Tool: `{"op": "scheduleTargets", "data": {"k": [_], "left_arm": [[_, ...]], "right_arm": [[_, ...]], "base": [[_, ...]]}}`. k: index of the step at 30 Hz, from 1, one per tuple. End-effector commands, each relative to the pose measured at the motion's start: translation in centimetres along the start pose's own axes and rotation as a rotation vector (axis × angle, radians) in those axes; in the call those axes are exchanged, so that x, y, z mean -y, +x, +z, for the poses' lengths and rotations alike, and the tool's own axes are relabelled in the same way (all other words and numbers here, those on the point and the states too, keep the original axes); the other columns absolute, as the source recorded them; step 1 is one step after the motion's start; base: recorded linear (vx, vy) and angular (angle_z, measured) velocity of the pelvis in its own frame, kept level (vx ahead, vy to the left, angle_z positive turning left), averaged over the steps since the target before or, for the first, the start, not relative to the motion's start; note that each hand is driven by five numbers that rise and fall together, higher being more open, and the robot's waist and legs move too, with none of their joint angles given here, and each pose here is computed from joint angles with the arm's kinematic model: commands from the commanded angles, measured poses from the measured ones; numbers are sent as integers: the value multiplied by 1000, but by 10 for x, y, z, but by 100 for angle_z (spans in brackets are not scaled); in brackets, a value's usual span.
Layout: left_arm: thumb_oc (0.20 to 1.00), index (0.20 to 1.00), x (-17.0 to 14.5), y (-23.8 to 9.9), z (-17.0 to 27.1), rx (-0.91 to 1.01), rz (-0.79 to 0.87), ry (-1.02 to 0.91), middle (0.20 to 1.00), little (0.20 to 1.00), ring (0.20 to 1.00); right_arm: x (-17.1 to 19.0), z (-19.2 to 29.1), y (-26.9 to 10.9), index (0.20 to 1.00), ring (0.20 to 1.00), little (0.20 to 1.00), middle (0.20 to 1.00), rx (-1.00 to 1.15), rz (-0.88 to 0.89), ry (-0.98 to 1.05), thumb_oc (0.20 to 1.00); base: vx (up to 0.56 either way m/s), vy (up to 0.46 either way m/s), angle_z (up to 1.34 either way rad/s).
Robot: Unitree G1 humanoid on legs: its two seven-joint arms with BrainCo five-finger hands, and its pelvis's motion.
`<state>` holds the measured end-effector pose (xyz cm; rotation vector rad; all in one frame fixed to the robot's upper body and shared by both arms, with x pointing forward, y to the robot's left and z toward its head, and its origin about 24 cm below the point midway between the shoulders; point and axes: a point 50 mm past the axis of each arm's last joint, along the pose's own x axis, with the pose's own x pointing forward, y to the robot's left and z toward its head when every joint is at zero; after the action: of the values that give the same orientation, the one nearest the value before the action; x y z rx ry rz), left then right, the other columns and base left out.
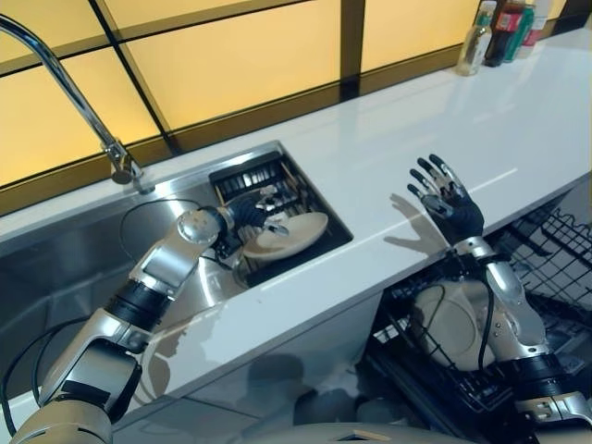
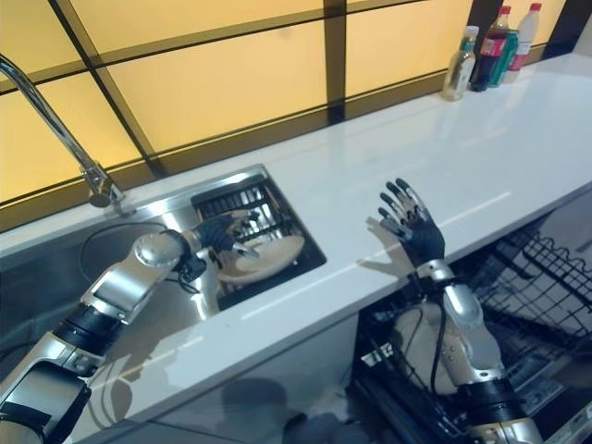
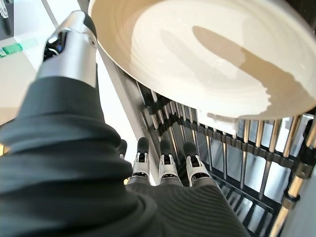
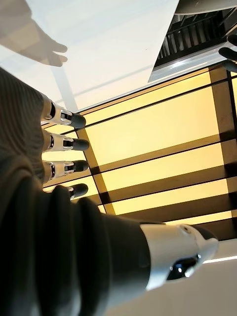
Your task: Pick up plates and place into dishwasher.
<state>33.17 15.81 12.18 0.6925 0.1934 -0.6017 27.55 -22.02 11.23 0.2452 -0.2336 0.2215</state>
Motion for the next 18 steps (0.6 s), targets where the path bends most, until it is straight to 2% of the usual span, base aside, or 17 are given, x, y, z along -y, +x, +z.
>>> {"op": "scheduleTargets", "data": {"k": [1,18], "left_arm": [[1000,1000,-5,-8,16,52,-4,114,1000,1000,1000],[1000,1000,7,-23,10,58,-118,127,1000,1000,1000]], "right_arm": [[-8,25,-1,1000,1000,1000,1000,143,27,-11,1000],[-2,23,-10,1000,1000,1000,1000,130,-24,-12,1000]], "base": [[0,0,0],[0,0,0]]}}
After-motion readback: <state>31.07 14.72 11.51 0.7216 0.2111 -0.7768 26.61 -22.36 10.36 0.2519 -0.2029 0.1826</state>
